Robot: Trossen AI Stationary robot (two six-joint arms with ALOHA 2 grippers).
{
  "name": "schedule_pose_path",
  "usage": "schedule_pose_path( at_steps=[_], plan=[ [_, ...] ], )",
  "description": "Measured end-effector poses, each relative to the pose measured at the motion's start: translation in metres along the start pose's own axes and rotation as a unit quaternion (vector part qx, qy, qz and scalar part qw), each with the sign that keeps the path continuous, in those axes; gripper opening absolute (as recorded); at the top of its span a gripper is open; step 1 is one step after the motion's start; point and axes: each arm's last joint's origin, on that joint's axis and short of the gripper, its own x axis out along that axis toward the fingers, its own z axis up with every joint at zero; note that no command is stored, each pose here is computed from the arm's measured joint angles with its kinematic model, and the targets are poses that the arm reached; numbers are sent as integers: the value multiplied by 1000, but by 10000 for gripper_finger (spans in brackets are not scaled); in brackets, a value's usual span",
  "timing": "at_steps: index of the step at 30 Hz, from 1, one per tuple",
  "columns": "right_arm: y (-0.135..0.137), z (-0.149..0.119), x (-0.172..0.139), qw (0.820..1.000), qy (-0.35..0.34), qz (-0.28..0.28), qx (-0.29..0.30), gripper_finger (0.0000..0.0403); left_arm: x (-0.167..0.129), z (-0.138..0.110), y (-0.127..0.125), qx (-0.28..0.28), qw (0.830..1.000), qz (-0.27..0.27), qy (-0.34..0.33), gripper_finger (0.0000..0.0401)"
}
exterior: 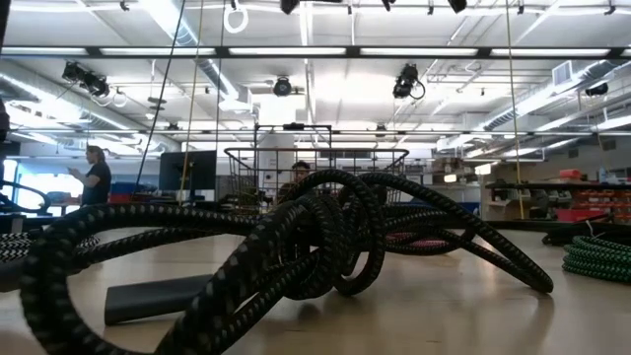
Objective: Pick and place USB-C Cables
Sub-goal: Put the black charger cable into the wire basket
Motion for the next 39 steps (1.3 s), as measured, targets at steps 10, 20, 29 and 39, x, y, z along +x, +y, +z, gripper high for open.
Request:
schedule_pose_path(
  at_steps=[10, 20, 29, 39],
  plan=[
    [2, -8, 13, 1000, 25, -9, -10, 0, 21, 10, -12, 25, 997, -23, -72, 270],
    [5, -6, 17, 1000, 12, -7, -15, 0, 36, 5, 10, -14, 998, 29, -54, 270],
    [6, -5, 17, 1000, 7, 1, -15, 0, 41, 3, 22, -31, 997, 46, -47, 216],
    [6, -5, 17, 1000, 7, 2, -16, 0, 41, 0, 26, -24, 998, 52, -29, 11]
  ],
)
